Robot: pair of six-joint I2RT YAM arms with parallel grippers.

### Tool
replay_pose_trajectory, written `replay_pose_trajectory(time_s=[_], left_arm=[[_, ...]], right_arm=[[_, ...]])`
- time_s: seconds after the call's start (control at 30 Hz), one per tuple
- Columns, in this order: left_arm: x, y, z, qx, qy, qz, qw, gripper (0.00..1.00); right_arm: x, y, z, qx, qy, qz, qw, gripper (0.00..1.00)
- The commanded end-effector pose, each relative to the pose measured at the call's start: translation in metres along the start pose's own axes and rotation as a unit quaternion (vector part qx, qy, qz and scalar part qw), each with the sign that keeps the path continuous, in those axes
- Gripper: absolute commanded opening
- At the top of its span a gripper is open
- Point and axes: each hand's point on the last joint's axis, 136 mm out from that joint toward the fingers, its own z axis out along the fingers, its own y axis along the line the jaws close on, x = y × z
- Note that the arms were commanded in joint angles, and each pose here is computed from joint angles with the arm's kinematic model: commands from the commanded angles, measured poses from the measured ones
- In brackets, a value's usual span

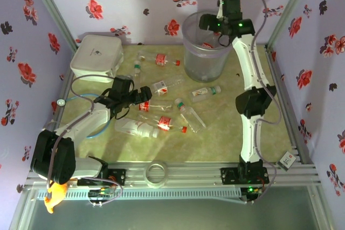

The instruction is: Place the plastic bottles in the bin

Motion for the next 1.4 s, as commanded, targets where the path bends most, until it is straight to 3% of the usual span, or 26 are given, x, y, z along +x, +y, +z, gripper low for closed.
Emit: replay_pose_trajectory(time_s=[0.0,0.27,0.57,0.8,0.93,1.23,1.37], left_arm=[[0.003,0.004,0.004,-0.002,0.004,-0.004,1.0,1.0],[0.0,0.003,0.006,-0.005,0.007,0.004,1.0,1.0],[-0.008,-0.003,0.014,-0.01,0.013,0.024,1.0,1.0],[-0.012,-0.002,0.016,-0.014,0.016,0.036,0.999,1.0],[-0.01,0.0,0.017,-0.016,0.018,0.035,0.999,1.0],[0.0,0.007,0.02,-0.022,0.026,0.03,0.999,1.0],[0.0,0.008,0.021,-0.022,0.026,0.029,0.999,1.0]], right_arm=[[-0.016,0.009,-0.044,0.006,-0.023,-0.024,0.999,0.87],[0.019,0.012,-0.108,0.03,0.006,-0.079,0.996,0.87],[0.133,0.01,-0.158,0.055,0.092,-0.113,0.988,0.87],[0.252,0.007,-0.154,0.085,0.244,-0.175,0.95,0.88],[0.304,0.023,-0.142,0.062,0.311,-0.191,0.929,0.91],[0.387,0.047,-0.108,0.037,0.414,-0.207,0.886,0.93],[0.405,0.043,-0.092,0.043,0.428,-0.206,0.879,0.93]])
